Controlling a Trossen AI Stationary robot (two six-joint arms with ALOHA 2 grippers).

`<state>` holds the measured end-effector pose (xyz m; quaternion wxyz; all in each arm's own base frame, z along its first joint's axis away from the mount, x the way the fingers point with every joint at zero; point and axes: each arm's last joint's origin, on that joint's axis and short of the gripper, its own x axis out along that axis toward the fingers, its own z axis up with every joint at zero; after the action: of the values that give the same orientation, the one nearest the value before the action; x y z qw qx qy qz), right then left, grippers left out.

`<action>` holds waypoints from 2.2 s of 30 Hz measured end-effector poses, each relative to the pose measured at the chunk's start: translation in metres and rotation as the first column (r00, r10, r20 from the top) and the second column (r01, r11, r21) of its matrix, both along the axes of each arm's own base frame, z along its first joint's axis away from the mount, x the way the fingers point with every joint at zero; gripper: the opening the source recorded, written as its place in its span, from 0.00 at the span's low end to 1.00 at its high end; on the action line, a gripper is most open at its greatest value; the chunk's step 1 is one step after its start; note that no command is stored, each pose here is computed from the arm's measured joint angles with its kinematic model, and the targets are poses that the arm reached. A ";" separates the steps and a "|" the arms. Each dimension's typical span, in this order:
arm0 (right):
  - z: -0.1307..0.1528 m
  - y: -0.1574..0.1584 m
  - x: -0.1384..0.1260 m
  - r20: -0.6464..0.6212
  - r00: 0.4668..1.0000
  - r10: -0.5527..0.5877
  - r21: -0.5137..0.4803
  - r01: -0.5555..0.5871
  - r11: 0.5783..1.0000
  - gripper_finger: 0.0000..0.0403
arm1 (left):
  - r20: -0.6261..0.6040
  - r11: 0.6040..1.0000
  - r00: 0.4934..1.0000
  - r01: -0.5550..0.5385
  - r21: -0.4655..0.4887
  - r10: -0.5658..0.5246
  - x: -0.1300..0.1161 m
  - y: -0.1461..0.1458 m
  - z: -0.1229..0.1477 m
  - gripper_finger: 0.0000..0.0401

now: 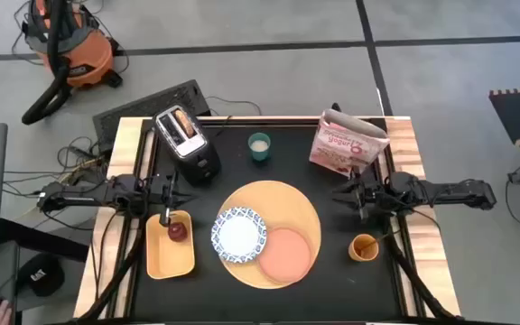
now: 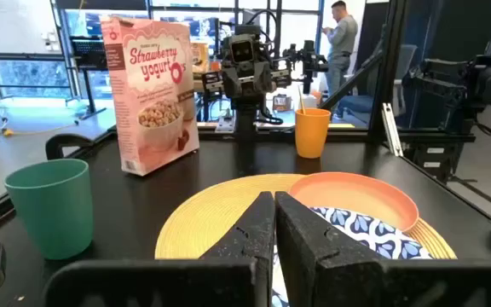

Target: Arrange a breakfast setting

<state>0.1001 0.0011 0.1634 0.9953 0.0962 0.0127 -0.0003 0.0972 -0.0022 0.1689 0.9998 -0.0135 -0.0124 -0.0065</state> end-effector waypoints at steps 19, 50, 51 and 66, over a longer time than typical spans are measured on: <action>0.000 0.000 0.000 0.000 1.000 0.000 -0.001 0.000 1.000 0.38 | 0.000 1.000 1.000 0.000 0.000 0.000 0.000 0.000 0.000 0.00; 0.000 0.000 0.000 0.000 1.000 0.000 -0.001 0.000 1.000 0.38 | 0.000 1.000 1.000 0.000 0.000 0.000 0.000 0.000 0.000 0.00; 0.000 0.000 0.000 0.000 1.000 0.000 0.000 0.000 1.000 0.38 | 0.000 1.000 1.000 0.000 0.000 0.000 0.000 0.000 0.000 0.00; 0.000 0.000 0.000 0.000 1.000 0.000 0.000 0.000 1.000 0.38 | 0.016 1.000 1.000 -0.002 0.019 0.002 0.000 0.000 0.002 0.00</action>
<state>0.1001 0.0011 0.1634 0.9953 0.0961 0.0129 -0.0003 0.0971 -0.0022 0.1705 0.9998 -0.0039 -0.0203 -0.0058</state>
